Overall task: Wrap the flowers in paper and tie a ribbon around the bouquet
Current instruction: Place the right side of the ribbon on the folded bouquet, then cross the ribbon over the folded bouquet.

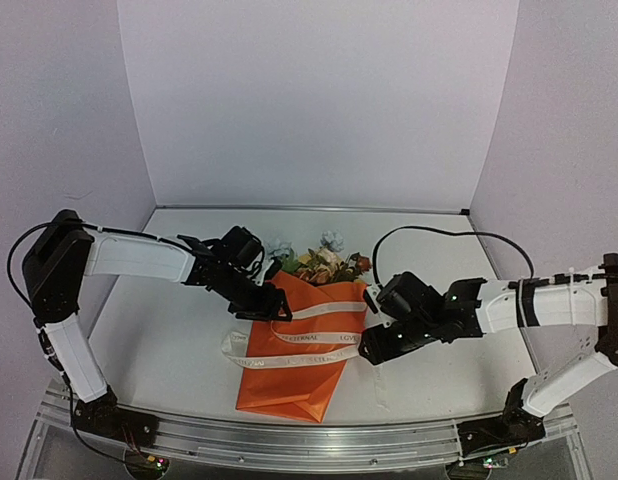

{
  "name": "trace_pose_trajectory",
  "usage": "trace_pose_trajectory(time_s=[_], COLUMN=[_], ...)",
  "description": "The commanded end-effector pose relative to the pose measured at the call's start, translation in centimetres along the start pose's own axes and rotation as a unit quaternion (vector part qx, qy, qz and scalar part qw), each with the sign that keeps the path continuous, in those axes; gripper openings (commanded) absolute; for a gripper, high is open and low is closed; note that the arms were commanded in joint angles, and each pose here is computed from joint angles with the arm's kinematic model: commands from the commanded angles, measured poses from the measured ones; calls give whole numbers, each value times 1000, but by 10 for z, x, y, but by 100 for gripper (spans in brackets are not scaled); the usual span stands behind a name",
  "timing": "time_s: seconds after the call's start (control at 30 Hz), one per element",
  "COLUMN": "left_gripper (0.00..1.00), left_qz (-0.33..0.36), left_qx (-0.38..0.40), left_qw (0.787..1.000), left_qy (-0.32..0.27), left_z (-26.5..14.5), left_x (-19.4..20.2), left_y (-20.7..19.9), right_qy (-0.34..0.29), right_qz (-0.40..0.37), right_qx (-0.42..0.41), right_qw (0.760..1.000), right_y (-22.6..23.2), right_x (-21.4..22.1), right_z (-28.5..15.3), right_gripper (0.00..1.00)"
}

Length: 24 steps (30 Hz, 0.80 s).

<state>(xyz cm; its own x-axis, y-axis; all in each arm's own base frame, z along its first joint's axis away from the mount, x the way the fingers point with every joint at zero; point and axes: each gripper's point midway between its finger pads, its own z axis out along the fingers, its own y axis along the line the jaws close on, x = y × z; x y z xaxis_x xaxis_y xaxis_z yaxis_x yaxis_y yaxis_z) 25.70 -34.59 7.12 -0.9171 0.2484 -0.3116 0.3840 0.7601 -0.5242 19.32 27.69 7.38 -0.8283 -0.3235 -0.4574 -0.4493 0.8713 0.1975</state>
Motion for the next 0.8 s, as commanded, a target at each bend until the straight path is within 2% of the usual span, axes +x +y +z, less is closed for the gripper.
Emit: trace_pose_trajectory(time_s=[0.0,0.23,0.47,0.53,0.77], left_gripper=[66,57,34,26,8], left_qz=[25,24,20,21,24], left_qx=[-12,-13,-22,-22,-19], left_qw=[1000,1000,1000,999,999], left_qy=[-1,2,-6,-9,-24], left_z=[0,7,9,8,1], left_x=[-10,-17,-27,-29,-36], left_y=[-6,-9,-9,-11,-16], right_qy=[-29,-22,-13,-16,-42], right_qz=[5,3,6,7,22], right_qx=[8,14,17,20,34], right_qw=[1000,1000,1000,1000,998], right_y=[0,-3,-5,-7,-20], right_x=[-10,-1,4,5,4], right_z=[19,41,49,45,22], right_gripper=[60,56,40,42,66])
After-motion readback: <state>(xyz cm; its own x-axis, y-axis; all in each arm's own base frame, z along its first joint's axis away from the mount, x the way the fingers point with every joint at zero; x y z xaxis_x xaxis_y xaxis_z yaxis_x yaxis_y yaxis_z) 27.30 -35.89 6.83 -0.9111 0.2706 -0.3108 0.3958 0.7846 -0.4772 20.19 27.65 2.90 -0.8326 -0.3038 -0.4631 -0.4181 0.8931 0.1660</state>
